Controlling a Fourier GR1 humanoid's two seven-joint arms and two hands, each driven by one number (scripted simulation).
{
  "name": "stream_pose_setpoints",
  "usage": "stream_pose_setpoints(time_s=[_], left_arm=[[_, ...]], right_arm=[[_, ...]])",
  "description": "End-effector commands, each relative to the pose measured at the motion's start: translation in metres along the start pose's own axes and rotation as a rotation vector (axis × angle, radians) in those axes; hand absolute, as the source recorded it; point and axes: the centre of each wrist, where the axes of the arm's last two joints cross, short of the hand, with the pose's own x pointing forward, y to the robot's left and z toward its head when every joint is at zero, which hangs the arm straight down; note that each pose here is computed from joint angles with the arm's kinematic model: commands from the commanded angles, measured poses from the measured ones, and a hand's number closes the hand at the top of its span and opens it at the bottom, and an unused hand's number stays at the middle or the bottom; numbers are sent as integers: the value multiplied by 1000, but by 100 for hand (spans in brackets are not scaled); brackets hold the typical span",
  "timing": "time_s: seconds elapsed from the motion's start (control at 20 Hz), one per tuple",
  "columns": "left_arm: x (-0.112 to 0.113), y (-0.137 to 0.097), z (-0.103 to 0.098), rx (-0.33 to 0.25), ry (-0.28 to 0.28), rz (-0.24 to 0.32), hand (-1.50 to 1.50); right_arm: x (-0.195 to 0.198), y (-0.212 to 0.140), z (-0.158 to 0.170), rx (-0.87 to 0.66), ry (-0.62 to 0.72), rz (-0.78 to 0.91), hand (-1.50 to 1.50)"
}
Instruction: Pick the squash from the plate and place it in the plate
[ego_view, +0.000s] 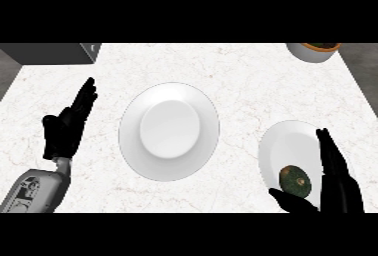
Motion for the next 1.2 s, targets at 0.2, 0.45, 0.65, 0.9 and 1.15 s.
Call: stream_pose_setpoints(time_s=[0.2, 0.45, 0.65, 0.9, 1.15], left_arm=[[12, -9, -7, -26, -20, -9, 0], [24, -3, -7, -21, -17, -17, 0], [9, -7, -10, -6, -16, 0, 0], [27, -15, -4, -28, -23, 6, 0], [-2, 0, -11, -15, -3, 5, 0]], right_arm=[[32, -49, 4, 215, 230, 235, -150], [46, -72, -5, 288, 311, 279, -150], [29, -58, -16, 317, 331, 230, -150], [45, -55, -33, 360, 360, 259, -150], [14, -40, -32, 455, 396, 328, -150]])
